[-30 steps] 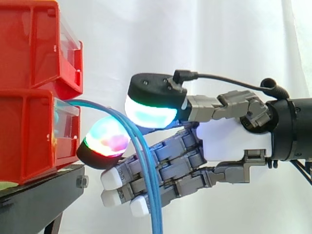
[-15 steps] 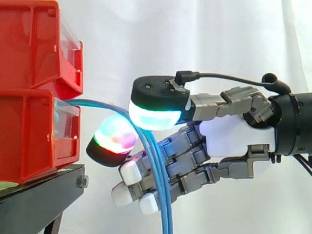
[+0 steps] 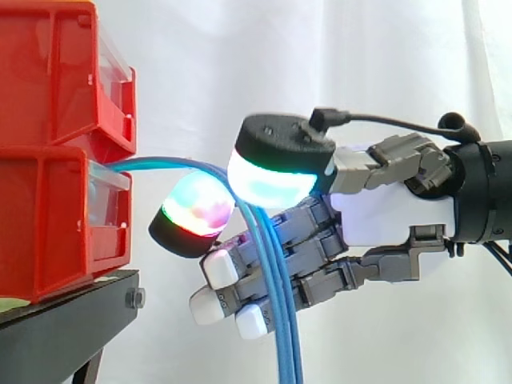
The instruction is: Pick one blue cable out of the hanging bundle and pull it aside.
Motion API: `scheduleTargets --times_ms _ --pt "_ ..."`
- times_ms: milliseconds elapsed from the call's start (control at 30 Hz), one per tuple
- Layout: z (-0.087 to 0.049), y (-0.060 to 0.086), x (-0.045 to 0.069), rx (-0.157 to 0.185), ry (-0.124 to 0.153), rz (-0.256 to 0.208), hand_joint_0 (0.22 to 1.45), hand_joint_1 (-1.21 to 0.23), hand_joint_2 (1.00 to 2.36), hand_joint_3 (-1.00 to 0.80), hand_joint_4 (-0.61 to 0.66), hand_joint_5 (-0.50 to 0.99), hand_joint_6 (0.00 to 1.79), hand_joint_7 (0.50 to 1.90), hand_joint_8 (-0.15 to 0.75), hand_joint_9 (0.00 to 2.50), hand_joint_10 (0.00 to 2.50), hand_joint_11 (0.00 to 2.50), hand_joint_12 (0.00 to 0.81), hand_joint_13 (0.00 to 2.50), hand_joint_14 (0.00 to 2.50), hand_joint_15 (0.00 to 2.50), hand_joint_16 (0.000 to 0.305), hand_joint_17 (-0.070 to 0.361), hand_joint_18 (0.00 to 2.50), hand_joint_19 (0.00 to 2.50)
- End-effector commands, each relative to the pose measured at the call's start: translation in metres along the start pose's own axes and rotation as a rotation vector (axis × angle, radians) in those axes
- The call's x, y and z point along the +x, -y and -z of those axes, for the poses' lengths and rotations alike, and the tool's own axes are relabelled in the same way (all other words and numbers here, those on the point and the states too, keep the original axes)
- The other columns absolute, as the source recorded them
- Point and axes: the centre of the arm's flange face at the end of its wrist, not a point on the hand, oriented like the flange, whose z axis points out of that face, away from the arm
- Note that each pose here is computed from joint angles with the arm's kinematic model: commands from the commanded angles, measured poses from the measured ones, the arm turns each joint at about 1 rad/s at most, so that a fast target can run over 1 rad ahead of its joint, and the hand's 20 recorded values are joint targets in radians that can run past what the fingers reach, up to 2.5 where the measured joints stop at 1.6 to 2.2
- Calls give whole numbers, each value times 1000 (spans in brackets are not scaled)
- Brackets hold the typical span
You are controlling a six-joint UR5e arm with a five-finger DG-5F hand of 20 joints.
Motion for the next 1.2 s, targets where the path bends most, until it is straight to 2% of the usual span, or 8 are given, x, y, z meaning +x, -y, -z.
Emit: scheduleTargets --times_ms 0,200,333,467,633,733,1067,1167 --pt "0 0 0 0 0 -5 471 -751 1000 -500 68 -175 933 762 305 857 16 625 381 666 16 402 49 111 630 488" --pt "0 0 1 0 -2 -2 542 -496 1000 -500 49 -140 907 900 303 935 18 627 364 674 15 423 45 102 576 543" --pt "0 0 0 0 0 -2 558 -662 1017 -218 32 -151 925 904 302 918 20 635 357 689 16 443 45 101 596 542" --pt "0 0 0 0 -2 -5 628 -791 1023 -147 -73 -170 955 929 287 890 21 654 352 700 16 444 43 97 633 533" --pt "0 0 0 0 -2 -5 765 -863 1016 -307 -227 -183 977 997 271 905 18 662 344 726 18 438 42 94 667 536" --pt "0 0 0 0 -2 -5 804 -857 1003 -460 -207 -184 981 1051 267 919 20 654 343 738 16 440 41 93 671 547" --pt "0 0 0 0 -2 -5 739 -903 1000 -500 -171 -162 974 1048 271 998 20 695 336 798 17 480 41 91 740 550" --pt "0 0 1 -1 -6 -5 654 -908 1000 -500 -120 -133 962 825 286 1059 20 695 332 822 20 505 40 91 761 565"
